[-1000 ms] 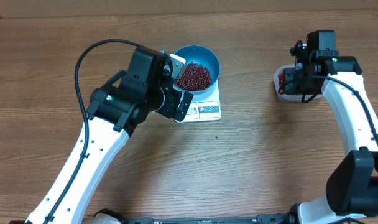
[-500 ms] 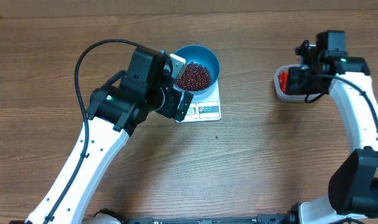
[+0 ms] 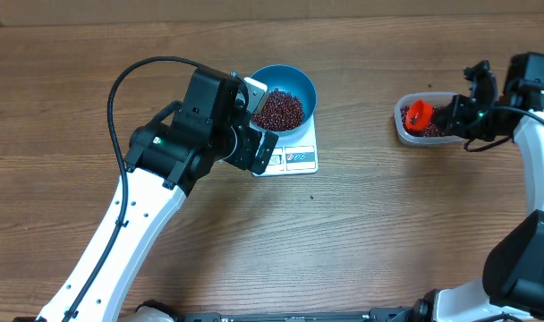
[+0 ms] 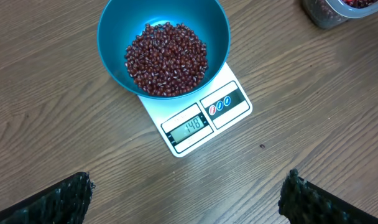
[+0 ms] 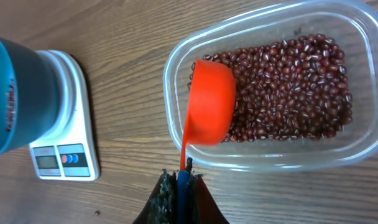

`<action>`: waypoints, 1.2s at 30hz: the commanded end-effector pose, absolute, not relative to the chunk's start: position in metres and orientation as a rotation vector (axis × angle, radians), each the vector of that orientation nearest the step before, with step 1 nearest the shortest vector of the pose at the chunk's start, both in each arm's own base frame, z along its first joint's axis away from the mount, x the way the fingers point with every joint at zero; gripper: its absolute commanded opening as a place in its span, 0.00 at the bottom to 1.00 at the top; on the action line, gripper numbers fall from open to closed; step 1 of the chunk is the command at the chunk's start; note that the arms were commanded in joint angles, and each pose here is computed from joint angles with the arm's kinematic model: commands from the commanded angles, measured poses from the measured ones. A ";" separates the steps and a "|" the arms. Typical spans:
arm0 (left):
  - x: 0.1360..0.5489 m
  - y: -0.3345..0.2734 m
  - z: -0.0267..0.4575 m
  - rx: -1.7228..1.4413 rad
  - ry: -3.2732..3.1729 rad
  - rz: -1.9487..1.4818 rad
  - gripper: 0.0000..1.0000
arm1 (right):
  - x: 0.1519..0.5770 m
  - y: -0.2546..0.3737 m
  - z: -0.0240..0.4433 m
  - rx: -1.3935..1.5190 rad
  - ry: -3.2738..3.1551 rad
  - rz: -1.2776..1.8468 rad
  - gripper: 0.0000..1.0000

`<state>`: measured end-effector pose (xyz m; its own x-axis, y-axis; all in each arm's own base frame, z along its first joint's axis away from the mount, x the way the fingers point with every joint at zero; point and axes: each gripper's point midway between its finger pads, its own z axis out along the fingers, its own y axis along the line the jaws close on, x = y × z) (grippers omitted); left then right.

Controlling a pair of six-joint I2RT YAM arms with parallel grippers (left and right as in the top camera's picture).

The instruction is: Scoop item into bowl and weigh 150g on scale

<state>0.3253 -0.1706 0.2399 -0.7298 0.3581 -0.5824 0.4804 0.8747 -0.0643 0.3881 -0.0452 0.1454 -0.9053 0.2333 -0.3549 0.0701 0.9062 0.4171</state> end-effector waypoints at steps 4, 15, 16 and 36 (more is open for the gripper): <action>0.327 -0.172 0.242 0.629 2.454 -0.292 1.00 | 0.382 -0.048 0.157 0.201 2.592 0.733 0.04; 0.327 -0.172 0.242 0.629 2.454 -0.292 1.00 | 0.374 -0.021 0.197 0.036 2.412 1.000 0.04; 0.327 -0.172 0.242 0.629 2.454 -0.292 1.00 | 0.375 -0.015 0.201 0.008 2.405 0.996 0.04; 0.327 -0.172 0.242 0.629 2.454 -0.292 1.00 | 0.402 0.137 0.258 -0.399 2.278 0.934 0.03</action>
